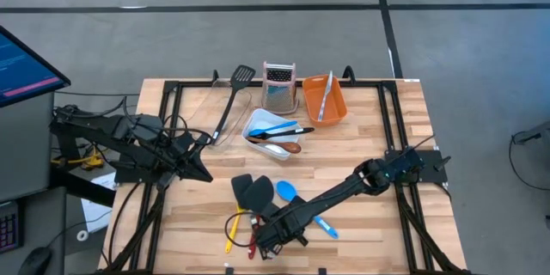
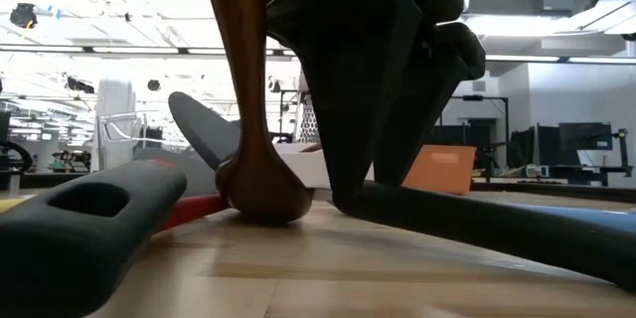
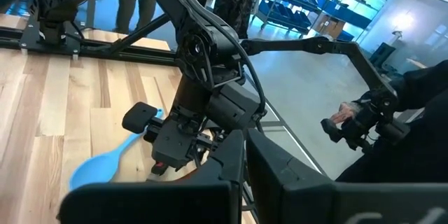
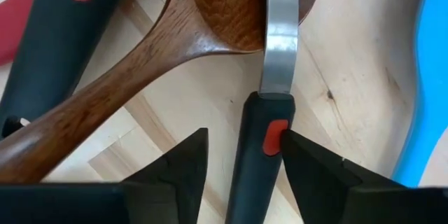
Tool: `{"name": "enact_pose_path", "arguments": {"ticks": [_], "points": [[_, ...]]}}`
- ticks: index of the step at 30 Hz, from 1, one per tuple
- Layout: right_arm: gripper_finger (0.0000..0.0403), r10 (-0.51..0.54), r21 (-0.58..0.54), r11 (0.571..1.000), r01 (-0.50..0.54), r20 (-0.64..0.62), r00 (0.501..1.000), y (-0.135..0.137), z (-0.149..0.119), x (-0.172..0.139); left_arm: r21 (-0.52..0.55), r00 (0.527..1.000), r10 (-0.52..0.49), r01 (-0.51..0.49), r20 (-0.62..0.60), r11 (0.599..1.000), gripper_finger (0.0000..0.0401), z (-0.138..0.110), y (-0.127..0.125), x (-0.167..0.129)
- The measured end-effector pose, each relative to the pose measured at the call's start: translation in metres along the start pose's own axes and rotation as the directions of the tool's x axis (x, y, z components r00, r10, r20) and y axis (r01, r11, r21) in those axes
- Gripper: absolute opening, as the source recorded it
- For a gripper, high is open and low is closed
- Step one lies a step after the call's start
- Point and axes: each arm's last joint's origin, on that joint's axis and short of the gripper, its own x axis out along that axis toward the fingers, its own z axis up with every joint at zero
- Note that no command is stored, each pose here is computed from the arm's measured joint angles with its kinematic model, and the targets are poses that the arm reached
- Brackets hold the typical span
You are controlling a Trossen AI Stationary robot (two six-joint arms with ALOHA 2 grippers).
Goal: Pick & Place Kitchen Items
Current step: Put the black turner spatula into the transparent bin
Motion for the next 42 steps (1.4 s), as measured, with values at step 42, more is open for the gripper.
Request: {"name": "enact_pose_path", "arguments": {"ticks": [42], "points": [[0.0176, 0.016, 0.03, 0.999, -0.014, -0.051, 0.999, -0.011, 0.007, 0.019, -0.004, 1.0, 0.027, -0.027, -0.01, 1.0, 0.0003, -0.001, 0.001, 0.0]]}}
